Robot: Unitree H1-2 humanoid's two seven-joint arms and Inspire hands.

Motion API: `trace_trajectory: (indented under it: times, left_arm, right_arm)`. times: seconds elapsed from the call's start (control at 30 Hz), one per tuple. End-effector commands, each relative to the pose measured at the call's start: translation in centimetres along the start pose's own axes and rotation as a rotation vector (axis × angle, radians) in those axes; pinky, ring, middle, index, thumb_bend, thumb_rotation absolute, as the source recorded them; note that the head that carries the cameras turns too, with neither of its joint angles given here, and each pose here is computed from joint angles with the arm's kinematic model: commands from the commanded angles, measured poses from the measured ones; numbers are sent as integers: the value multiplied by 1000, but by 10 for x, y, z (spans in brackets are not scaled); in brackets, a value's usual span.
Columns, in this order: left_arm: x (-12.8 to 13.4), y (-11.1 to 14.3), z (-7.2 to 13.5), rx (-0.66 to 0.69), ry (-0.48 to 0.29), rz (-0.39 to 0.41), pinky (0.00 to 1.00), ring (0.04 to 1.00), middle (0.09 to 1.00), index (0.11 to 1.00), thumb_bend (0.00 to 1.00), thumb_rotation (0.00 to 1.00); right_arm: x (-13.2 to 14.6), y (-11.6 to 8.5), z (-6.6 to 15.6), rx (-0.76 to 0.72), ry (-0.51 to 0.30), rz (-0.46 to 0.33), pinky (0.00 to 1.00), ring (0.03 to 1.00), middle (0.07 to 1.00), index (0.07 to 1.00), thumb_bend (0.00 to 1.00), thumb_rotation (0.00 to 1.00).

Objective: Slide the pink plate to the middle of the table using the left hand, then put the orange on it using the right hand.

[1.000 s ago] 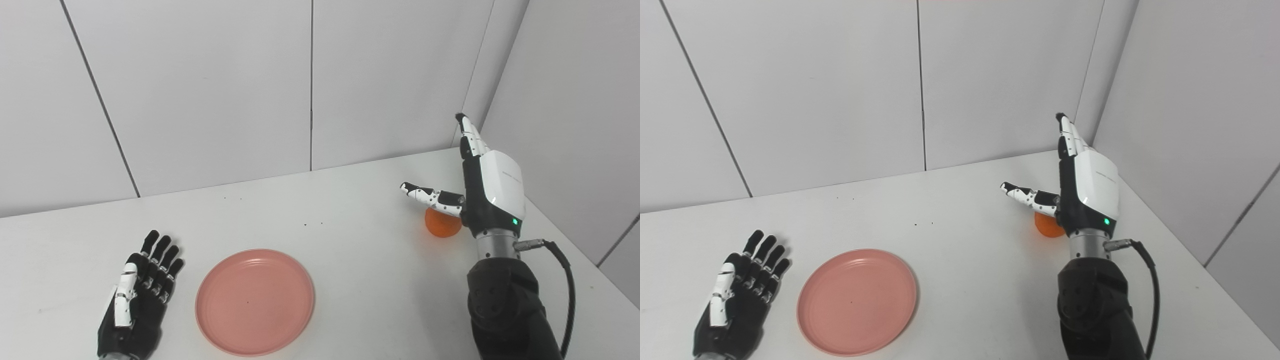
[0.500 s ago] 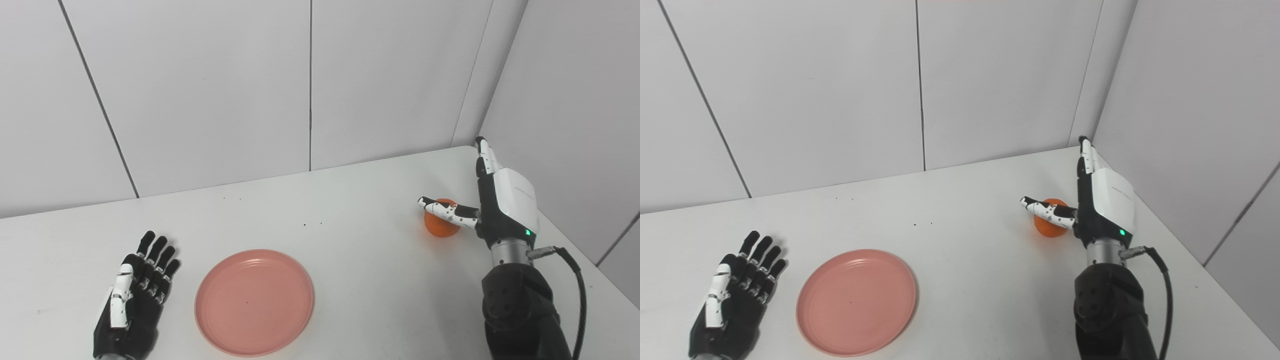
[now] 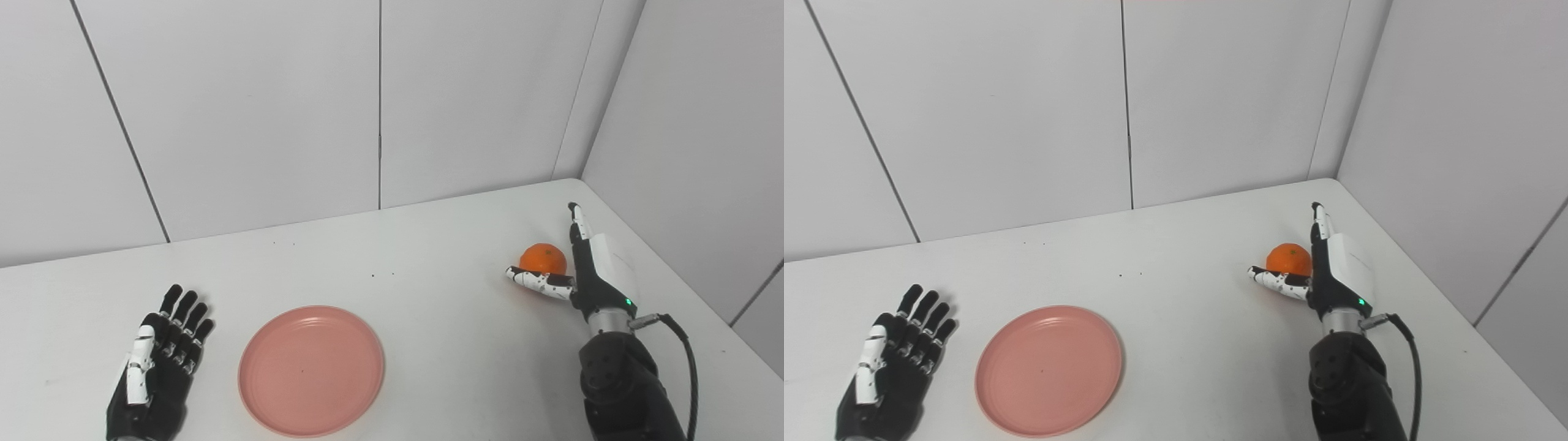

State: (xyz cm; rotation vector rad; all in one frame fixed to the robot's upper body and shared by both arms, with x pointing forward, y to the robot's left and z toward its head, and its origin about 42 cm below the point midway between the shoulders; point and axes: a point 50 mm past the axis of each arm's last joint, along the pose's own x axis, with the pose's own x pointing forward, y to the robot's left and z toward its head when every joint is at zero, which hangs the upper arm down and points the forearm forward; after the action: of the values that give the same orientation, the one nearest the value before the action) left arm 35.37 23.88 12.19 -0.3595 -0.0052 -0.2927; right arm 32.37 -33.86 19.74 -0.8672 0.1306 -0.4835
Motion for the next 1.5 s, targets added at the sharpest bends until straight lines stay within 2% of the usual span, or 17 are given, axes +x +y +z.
trace_trajectory:
  times: [0.0,0.4,0.63,1.17,1.47]
  left_arm:
    - [-16,14,-22,-19,118,66,1000,1000,1000,1000,334,1000]
    - [-18,18,-20,-18,117,66,1000,1000,1000,1000,344,1000]
    - [-18,19,-19,-18,119,63,1000,1000,1000,1000,351,1000]
    - [-18,17,-16,-25,116,69,1000,994,1000,998,348,1000]
    - [-18,18,-14,-29,118,68,1000,991,1000,999,345,1000]
  right_arm:
    - [12,-12,14,0,-44,-65,783,915,964,992,994,447]
    - [29,-4,9,-2,-12,-50,769,905,954,974,1000,450]
    - [39,-5,6,-17,2,-59,767,901,945,961,1000,465]
    - [51,-15,2,-9,26,-60,758,883,922,936,1000,419]
    - [51,-17,5,-61,37,18,711,861,916,936,1000,454]
